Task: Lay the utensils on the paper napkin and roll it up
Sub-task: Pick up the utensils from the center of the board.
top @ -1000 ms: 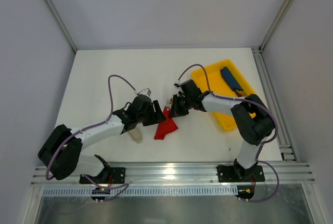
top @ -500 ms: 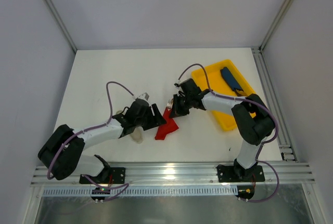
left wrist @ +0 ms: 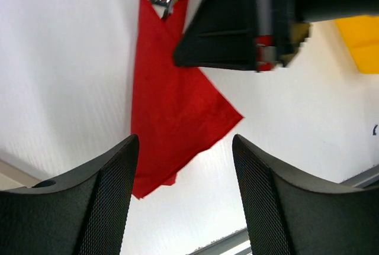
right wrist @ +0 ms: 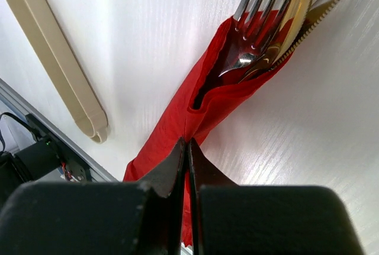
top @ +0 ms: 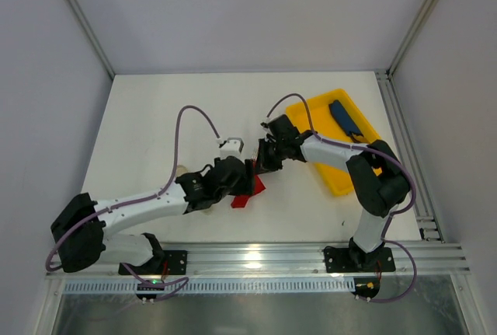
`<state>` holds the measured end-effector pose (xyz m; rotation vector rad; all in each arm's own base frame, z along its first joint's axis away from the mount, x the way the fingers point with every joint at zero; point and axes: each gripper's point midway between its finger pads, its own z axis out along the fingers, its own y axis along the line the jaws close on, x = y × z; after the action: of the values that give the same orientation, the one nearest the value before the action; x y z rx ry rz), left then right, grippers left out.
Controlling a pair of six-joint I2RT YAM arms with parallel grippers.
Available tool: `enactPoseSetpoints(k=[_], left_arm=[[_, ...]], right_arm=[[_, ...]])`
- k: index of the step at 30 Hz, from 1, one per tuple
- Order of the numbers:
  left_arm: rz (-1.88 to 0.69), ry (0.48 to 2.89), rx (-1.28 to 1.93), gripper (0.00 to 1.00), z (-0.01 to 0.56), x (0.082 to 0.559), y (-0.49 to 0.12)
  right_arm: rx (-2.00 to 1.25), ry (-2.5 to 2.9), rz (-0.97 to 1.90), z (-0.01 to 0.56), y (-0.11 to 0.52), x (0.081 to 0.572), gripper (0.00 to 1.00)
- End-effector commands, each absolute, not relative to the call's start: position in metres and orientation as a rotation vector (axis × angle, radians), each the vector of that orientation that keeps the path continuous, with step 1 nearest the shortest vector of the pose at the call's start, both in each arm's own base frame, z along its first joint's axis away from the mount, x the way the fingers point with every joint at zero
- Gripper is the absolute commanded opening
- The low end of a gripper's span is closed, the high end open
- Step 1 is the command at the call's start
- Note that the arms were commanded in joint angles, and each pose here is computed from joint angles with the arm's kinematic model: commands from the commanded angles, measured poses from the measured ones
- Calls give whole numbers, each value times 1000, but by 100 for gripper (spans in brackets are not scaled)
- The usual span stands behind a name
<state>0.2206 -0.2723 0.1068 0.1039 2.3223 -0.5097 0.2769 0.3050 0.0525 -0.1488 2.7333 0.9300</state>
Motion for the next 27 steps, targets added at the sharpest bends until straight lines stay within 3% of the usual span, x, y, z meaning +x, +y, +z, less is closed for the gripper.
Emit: enactPoseSetpoints(k=[1,11,27], left_arm=[[-235,2221,180,66,121,230,-250],[6,2114,398,70,115,211,-269],[-100,2185,527,68,93,191,-289]], right_arm=[[-117,2687,970,71,315,291,3],[-114,2683,980,73,315,289,4],[-118,2680,984,74,317,290,4]])
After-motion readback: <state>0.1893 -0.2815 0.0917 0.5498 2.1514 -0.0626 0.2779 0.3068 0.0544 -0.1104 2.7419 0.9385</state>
